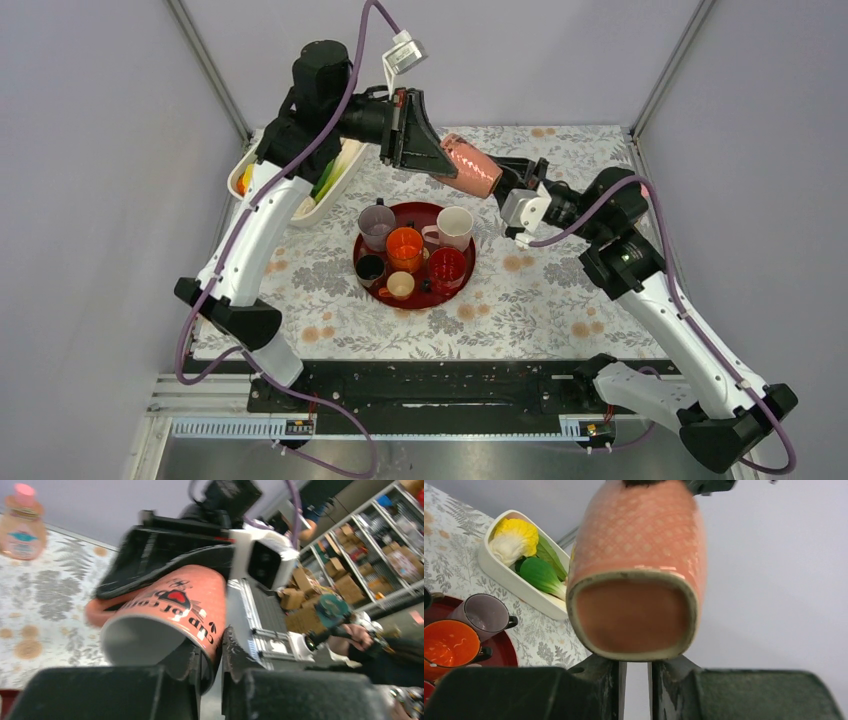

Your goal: Turn the mug right side up

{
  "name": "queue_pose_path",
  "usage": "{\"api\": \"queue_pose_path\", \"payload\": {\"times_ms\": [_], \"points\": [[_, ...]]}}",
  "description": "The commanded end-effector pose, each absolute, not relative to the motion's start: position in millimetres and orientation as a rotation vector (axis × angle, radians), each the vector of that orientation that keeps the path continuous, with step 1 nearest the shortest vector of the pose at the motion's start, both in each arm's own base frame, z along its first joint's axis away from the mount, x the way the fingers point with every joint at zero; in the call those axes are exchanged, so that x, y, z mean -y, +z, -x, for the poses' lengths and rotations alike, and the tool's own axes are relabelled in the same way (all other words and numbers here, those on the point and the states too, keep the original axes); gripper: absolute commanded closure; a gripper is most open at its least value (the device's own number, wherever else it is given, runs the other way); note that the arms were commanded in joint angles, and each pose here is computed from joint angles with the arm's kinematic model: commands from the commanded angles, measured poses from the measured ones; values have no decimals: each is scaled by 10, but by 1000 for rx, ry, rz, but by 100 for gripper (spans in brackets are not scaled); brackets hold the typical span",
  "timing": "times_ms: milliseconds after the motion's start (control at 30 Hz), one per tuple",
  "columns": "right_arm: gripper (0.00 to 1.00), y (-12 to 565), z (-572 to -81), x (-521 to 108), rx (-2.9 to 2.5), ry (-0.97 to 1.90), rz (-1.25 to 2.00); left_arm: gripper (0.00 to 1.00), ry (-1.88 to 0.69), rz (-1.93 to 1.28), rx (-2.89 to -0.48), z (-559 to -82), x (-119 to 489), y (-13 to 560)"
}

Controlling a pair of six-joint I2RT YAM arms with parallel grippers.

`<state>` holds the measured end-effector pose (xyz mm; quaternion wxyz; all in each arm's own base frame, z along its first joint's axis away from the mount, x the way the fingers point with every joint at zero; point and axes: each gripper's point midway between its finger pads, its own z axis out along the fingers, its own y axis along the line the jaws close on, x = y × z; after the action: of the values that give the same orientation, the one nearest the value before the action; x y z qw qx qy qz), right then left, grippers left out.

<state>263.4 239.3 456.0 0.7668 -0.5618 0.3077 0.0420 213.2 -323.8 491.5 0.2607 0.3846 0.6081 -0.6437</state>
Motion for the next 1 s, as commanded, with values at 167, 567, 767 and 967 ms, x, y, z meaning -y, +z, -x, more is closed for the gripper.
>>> {"api": "queue_pose_path", "payload": {"times_ms": [167, 567, 767, 967], "points": [[62, 4737, -2893, -2409, -667, 16, 1129, 100, -1732, -1063, -1579, -2093, 3209, 5026], [1, 3882, -3393, -2104, -993, -164, 1156, 100, -1001, -871, -1687, -3217, 2819, 4638], [0, 3134, -3426, -1858, -1245, -132, 1197, 100, -286, -945, -1854, -4174, 2339, 3661], [0, 2877, -3326, -1765, -1343, -90, 1149, 100, -125, -1137, -1998, -4475, 2385, 2769]]}}
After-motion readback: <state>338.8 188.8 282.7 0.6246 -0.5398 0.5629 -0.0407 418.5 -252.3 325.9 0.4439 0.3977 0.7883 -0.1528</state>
